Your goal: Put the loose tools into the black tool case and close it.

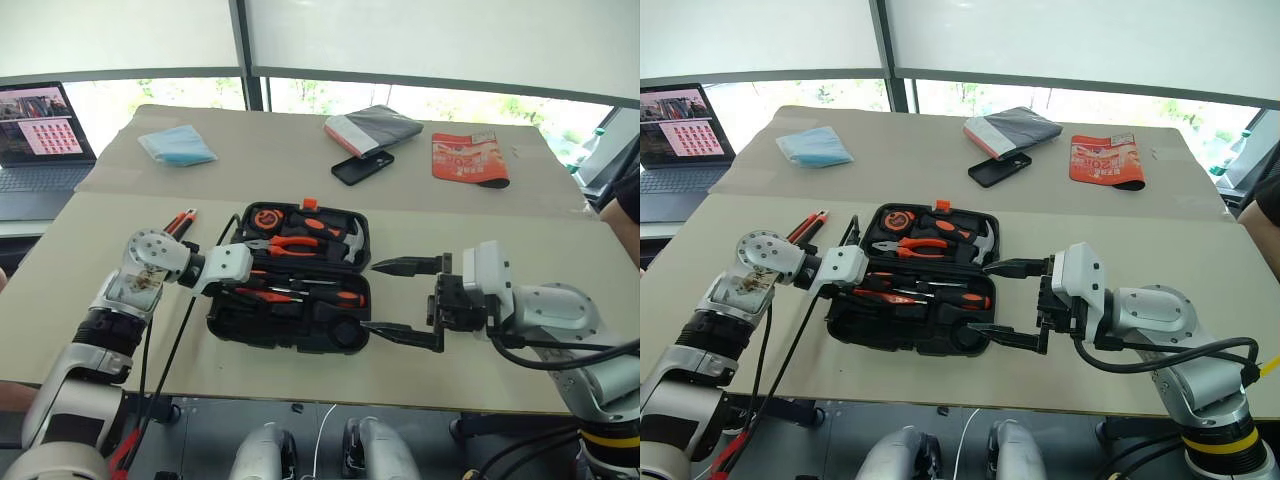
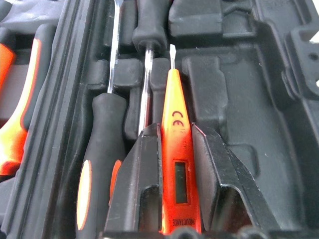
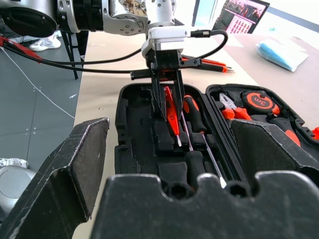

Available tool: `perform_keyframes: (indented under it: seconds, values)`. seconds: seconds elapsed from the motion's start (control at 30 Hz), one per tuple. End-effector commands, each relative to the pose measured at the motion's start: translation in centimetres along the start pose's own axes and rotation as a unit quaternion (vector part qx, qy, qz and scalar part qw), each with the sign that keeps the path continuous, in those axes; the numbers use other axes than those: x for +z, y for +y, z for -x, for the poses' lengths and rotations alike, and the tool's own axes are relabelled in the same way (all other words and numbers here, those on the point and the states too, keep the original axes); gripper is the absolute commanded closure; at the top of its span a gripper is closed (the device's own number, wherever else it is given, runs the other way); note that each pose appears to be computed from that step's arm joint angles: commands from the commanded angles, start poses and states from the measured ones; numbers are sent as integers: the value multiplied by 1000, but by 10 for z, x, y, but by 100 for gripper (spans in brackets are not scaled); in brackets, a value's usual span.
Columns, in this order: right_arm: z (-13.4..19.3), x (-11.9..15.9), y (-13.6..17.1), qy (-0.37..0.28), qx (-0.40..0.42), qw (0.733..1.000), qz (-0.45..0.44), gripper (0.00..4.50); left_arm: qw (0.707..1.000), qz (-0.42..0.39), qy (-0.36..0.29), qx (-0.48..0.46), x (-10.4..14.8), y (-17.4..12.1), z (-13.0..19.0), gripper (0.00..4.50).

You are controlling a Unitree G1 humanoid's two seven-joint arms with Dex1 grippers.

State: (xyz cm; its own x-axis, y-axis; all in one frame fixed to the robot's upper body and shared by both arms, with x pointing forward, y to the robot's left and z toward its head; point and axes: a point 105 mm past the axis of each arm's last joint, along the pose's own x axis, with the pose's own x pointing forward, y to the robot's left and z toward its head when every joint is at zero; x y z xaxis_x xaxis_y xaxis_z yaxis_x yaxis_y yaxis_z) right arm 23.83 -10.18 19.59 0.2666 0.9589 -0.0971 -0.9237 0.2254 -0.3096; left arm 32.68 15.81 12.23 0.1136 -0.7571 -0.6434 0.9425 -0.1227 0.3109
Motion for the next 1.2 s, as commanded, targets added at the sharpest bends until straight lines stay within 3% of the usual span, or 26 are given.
perform_keyframes:
  seconds: [0.03, 0.37, 0.47, 0.53, 0.57, 0.67, 0.73, 0.87, 0.97, 1.07, 1.2]
  values:
    - [1, 12, 0, -15, -3, 1000, 22, 0, 999, -18, 28, -22, -5, -2, 0, 406]
    - [-2, 12, -2, -15, 1, 1000, 22, 0, 996, -13, 65, -64, -16, -11, -13, 406]
    - [-5, 13, -4, -18, 2, 1000, 23, 0, 998, 3, 38, -43, -11, -8, -16, 406]
    - [-6, 13, -5, -18, 3, 1000, 23, 0, 1000, 6, 18, -20, -5, -3, -15, 306]
    - [-7, 13, -5, -20, 3, 1000, 21, 0, 1000, 3, -1, -10, 0, 0, -12, 293]
    - [-9, 13, -5, -23, 6, 1000, 17, 0, 998, -22, -54, -8, 17, 1, 4, 178]
    - [-10, 14, -5, -28, 7, 1000, 11, 0, 996, -37, -76, 0, 24, 1, 17, 128]
    - [-13, 15, -7, -35, 9, 999, 6, 0, 988, -40, -134, 65, 38, 12, 39, 128]
    - [-16, 13, -8, -37, 12, 999, 4, 0, 986, -33, -143, 81, 34, 11, 38, 128]
    - [-19, 14, -8, -43, 12, 999, 3, 0, 985, -11, -144, 93, 24, 13, 33, 193]
    - [-21, 15, -8, -46, 11, 999, 1, 0, 987, -9, -133, 87, 9, 10, 24, 349]
